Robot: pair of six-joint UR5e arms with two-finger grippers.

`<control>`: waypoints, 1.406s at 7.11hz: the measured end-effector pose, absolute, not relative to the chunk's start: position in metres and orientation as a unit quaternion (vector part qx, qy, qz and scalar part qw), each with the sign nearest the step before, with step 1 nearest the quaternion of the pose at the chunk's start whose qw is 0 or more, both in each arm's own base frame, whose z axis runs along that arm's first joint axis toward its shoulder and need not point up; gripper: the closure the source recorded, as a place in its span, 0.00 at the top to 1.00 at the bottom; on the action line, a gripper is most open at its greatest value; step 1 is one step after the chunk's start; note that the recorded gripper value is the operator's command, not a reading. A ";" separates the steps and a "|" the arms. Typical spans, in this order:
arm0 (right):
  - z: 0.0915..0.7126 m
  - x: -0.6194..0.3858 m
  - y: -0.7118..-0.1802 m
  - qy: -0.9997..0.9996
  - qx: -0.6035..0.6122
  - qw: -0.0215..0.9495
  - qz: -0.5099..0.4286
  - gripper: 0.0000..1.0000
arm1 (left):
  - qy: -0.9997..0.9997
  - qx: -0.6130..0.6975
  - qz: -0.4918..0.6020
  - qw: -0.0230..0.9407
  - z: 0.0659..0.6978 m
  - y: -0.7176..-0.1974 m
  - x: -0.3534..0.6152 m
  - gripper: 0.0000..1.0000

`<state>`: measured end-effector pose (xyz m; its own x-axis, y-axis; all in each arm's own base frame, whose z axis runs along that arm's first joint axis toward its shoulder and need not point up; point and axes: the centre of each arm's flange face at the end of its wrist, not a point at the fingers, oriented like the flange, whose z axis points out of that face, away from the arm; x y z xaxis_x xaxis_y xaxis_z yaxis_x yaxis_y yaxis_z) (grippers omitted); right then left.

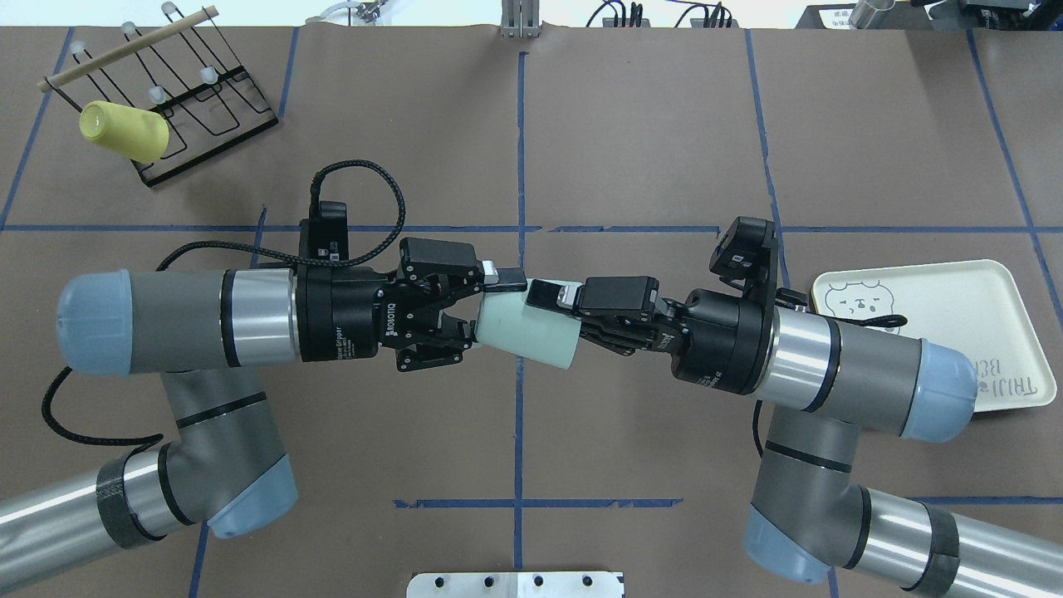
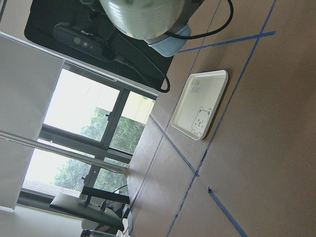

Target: Left arm grabs green cup and hands to right arm on tray

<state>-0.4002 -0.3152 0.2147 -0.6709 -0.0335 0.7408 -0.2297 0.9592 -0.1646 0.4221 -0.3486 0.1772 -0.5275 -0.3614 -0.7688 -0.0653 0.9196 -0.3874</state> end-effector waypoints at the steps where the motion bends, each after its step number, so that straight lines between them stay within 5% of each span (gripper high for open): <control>1: 0.215 -0.401 -0.315 -0.905 0.072 0.400 0.123 0.00 | 0.860 -0.124 -0.158 0.470 0.177 -0.349 0.422 1.00; 7: 0.221 -0.401 -0.321 -0.893 0.077 0.423 0.131 0.00 | 0.838 -0.069 -0.228 0.490 0.213 -0.411 0.415 1.00; 10: 0.236 -0.414 -0.372 -0.791 0.113 0.585 0.142 0.00 | 0.731 0.026 -0.254 0.633 0.278 -0.496 0.411 1.00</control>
